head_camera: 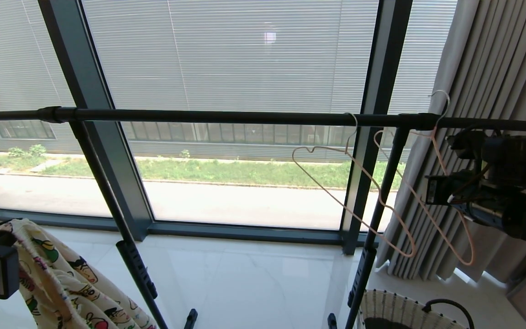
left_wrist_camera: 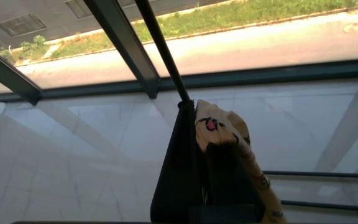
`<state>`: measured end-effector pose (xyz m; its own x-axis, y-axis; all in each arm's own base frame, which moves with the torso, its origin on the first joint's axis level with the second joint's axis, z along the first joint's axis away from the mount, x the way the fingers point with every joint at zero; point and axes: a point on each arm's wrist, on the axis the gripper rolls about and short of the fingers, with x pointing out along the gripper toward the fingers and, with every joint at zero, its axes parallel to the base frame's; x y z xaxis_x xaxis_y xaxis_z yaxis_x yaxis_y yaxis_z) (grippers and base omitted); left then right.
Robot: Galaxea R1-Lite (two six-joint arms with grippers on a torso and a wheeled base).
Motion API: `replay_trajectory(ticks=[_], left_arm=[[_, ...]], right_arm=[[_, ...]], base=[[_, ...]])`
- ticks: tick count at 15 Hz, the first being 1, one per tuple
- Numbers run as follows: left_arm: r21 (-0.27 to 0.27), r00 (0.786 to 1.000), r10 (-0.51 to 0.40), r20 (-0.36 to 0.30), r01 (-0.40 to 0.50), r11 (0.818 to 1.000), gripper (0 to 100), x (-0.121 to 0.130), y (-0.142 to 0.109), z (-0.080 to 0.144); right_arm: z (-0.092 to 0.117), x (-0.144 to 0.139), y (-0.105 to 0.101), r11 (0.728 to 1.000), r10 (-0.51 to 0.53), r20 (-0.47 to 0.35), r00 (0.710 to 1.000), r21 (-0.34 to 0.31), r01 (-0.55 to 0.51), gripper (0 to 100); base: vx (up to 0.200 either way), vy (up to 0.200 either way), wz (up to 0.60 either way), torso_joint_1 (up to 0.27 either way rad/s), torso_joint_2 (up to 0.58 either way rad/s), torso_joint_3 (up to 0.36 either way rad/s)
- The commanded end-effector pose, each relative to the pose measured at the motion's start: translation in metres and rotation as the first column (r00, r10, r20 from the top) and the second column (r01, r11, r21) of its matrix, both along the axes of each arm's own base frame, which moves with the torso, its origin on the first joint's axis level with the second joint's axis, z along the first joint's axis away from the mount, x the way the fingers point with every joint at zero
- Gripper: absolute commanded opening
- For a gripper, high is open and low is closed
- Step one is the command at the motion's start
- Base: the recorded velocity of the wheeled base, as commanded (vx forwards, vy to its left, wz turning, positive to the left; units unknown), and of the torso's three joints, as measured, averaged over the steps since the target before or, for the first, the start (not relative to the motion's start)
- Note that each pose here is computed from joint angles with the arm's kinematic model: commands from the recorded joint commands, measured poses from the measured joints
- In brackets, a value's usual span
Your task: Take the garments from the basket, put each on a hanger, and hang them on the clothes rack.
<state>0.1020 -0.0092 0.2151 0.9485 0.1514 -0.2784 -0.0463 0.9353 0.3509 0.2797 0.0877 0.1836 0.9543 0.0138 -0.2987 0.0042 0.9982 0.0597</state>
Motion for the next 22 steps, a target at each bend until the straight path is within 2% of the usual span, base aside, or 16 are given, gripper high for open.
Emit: replay_trajectory(ticks=[1, 3, 10, 17, 20, 22], left_arm=[[0.005, 1.0, -0.001, 0.0, 0.001, 1.0, 0, 0.0, 0.0, 0.0], [0.008, 1.0, -0.002, 0.003, 0.002, 1.0, 0, 0.0, 0.0, 0.001], [0.007, 1.0, -0.002, 0.006, 0.002, 1.0, 0, -0.001, 0.0, 0.001], [0.008, 1.0, -0.002, 0.001, 0.002, 1.0, 0, 0.0, 0.0, 0.0], [0.009, 1.0, -0.008, -0.008, 0.008, 1.0, 0, 0.0, 0.0, -0.002], [0.009, 1.0, -0.022, -0.014, 0.022, 1.0, 0, 0.001, -0.002, -0.003]], right_arm=[[0.006, -0.009, -0.003, 1.0, -0.003, 0.017, 1.0, 0.004, 0.003, 0], [0.005, -0.02, -0.006, 1.0, -0.002, 0.014, 1.0, 0.0, 0.002, 0], [-0.002, -0.066, -0.021, 0.998, 0.023, 0.0, 1.0, -0.058, -0.023, 0], [-0.009, -0.105, -0.026, 0.992, 0.076, 0.005, 0.997, -0.096, -0.076, 0], [0.0, -0.11, -0.028, 0.993, 0.085, 0.046, 0.995, -0.081, -0.081, 0], [0.01, -0.116, -0.029, 0.989, 0.146, 0.091, 0.985, -0.052, -0.142, 0]], base=[[0.0, 0.0, 0.0, 0.0, 0.0, 0.0], [0.0, 0.0, 0.0, 0.0, 0.0, 0.0], [-0.2, 0.0, 0.0, 0.002, 0.0, 0.004], [-0.2, 0.0, 0.0, 0.005, 0.0, 0.004], [-0.067, 0.0, 0.0, 0.001, 0.0, 0.001], [0.0, 0.0, 0.0, 0.0, 0.0, 0.0]])
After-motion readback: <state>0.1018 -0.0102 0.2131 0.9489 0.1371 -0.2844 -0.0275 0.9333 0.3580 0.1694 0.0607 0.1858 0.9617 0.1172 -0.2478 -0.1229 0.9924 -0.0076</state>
